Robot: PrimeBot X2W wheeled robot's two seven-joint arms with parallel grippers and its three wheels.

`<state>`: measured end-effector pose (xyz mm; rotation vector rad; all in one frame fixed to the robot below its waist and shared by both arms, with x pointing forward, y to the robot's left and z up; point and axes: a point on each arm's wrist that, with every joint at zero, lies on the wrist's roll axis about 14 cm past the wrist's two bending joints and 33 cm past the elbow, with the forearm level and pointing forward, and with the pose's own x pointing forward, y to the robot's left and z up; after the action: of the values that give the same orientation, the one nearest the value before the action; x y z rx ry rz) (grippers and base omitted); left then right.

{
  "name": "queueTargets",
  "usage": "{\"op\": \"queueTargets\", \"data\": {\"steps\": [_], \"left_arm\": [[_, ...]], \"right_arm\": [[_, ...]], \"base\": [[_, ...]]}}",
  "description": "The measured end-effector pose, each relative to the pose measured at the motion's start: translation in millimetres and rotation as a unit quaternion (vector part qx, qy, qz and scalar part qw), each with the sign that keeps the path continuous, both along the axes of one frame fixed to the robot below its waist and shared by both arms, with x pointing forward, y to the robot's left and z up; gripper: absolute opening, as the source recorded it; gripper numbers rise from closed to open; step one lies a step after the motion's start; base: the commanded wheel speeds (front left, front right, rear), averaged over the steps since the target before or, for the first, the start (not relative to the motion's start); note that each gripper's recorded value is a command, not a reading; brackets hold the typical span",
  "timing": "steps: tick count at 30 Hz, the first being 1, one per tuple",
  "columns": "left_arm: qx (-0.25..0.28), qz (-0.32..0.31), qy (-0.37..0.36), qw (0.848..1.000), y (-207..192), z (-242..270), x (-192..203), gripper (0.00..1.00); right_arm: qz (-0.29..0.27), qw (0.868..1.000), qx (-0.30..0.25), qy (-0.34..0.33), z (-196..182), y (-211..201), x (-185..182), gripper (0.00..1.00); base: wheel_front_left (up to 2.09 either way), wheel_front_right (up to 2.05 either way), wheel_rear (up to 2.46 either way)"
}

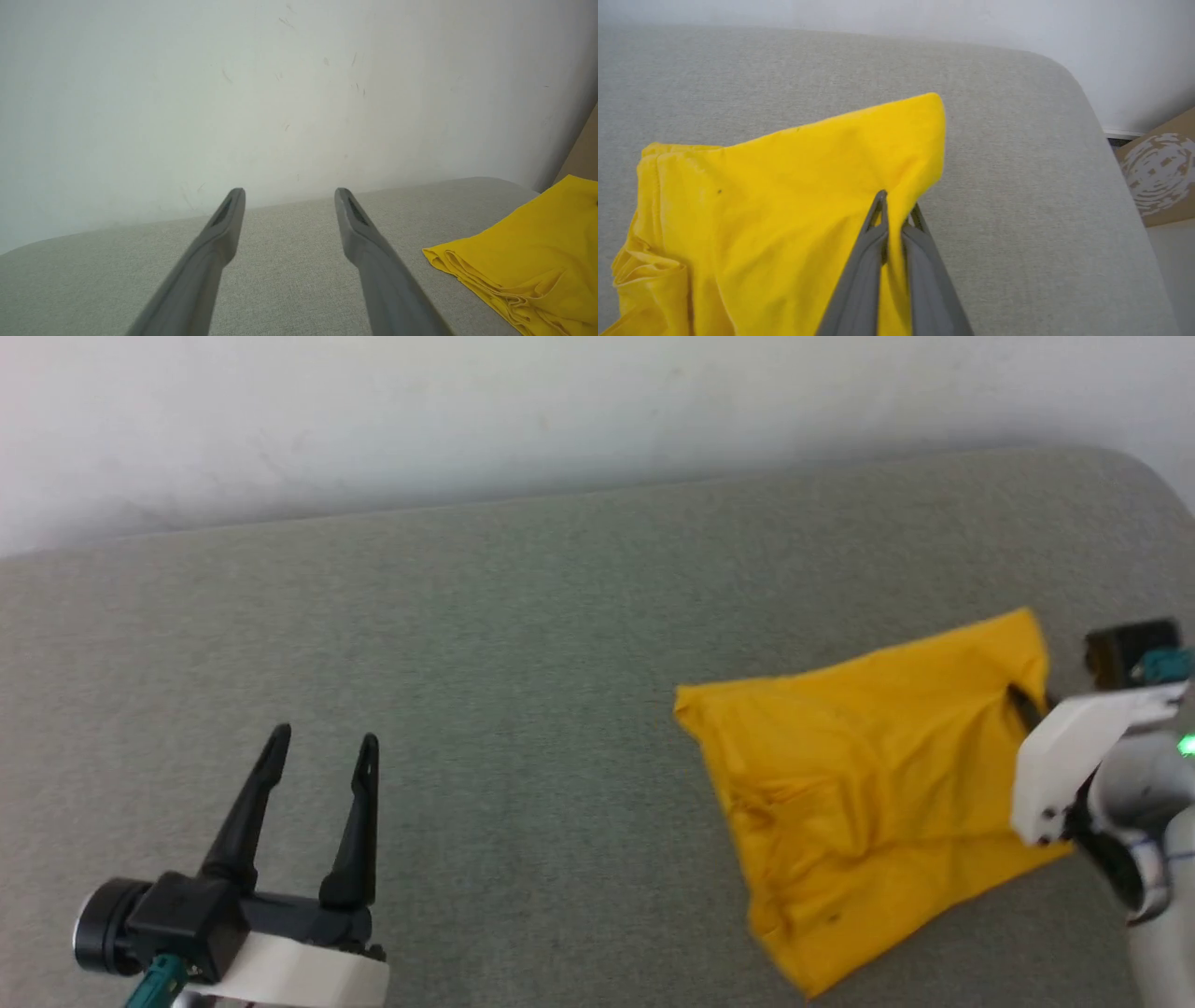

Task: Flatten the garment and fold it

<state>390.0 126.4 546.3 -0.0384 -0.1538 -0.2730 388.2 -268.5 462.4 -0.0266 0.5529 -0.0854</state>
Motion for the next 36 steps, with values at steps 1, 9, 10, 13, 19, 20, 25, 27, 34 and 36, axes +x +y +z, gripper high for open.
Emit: {"op": "queueTargets", "data": {"steps": [1, 9, 10, 13, 19, 20, 25, 27, 34, 36], "left_arm": [[0.0, -0.006, -0.002, 1.0, -4, 1, 4, 1.0], [0.012, -0.045, -0.007, 0.999, -26, -4, 37, 1.0], [0.014, -0.049, -0.007, 0.999, -27, -5, 42, 1.0], [0.018, -0.058, -0.007, 0.998, -32, -9, 55, 1.0], [0.03, -0.07, -0.008, 0.997, -35, -21, 81, 1.0], [0.032, -0.071, -0.007, 0.997, -36, -24, 85, 1.0], [0.043, -0.078, 0.008, 0.996, -37, -46, 101, 1.0], [0.047, -0.083, 0.016, 0.995, -38, -57, 105, 1.0], [0.051, -0.092, 0.038, 0.994, -40, -89, 116, 1.0], [0.047, -0.093, 0.026, 0.994, -40, -89, 118, 1.0]], "right_arm": [[-0.005, 1.0, -0.011, -0.003, 6, -9, 2, 0.0], [-0.036, 0.995, -0.088, -0.011, 41, -67, 26, 0.0], [-0.04, 0.994, -0.097, -0.008, 43, -74, 28, 0.0], [-0.052, 0.989, -0.137, 0.007, 48, -98, 33, 0.0], [-0.086, 0.973, -0.213, 0.039, 53, -150, 39, 0.0], [-0.093, 0.969, -0.223, 0.043, 54, -158, 40, 0.0], [-0.114, 0.952, -0.273, 0.078, 43, -193, 42, 0.0], [-0.123, 0.948, -0.28, 0.087, 36, -203, 44, 0.0], [-0.13, 0.934, -0.303, 0.135, -6, -221, 47, 0.0], [-0.133, 0.931, -0.306, 0.149, -17, -225, 46, 0.0]], "base": [[0.0, 0.0, 0.0], [0.0, 0.0, 0.0], [0.0, 0.0, 0.0], [0.0, 0.0, 0.0], [0.0, 0.0, 0.0], [0.0, 0.0, 0.0], [0.0, 0.0, 0.0], [0.0, 0.0, 0.0], [0.0, 0.0, 0.0], [0.0, 0.0, 0.0]]}}
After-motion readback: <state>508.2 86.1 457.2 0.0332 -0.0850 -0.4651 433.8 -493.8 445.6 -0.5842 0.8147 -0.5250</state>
